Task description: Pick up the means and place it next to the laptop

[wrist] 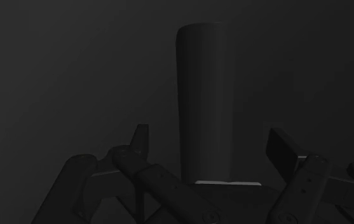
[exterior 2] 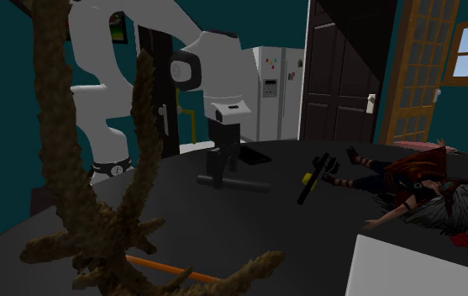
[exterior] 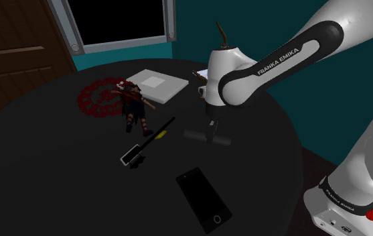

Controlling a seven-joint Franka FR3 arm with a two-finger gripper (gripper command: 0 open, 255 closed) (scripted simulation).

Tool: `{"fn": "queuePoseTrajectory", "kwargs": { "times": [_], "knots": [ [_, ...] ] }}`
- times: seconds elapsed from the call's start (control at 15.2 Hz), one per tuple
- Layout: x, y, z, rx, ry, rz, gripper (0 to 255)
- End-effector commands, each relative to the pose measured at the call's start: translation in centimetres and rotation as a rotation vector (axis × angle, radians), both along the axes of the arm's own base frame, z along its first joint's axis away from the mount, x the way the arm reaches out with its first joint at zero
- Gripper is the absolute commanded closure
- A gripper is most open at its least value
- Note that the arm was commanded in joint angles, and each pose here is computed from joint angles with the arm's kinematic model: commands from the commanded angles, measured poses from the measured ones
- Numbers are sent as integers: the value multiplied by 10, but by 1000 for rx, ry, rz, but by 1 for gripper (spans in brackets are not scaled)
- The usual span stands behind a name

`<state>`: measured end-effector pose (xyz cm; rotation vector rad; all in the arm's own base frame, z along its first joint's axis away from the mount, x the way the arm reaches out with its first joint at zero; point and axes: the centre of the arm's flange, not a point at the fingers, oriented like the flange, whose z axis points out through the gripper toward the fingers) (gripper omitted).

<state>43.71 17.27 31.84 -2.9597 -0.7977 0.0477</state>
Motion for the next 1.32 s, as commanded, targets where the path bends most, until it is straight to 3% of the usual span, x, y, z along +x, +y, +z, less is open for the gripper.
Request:
{"fn": "queuePoseTrajectory", "kwargs": {
  "times": [0.0, 0.4, 0.46, 1.06, 1.25],
  "knots": [
    [-1, 0, -4, 0, -1, 0, 0],
    [-1, 0, -4, 0, -1, 0, 0],
    [-1, 0, -4, 0, -1, 0, 255],
    [-1, 0, -4, 0, -1, 0, 255],
    [-1, 0, 12, 0, -1, 0, 255]
  ]
}}
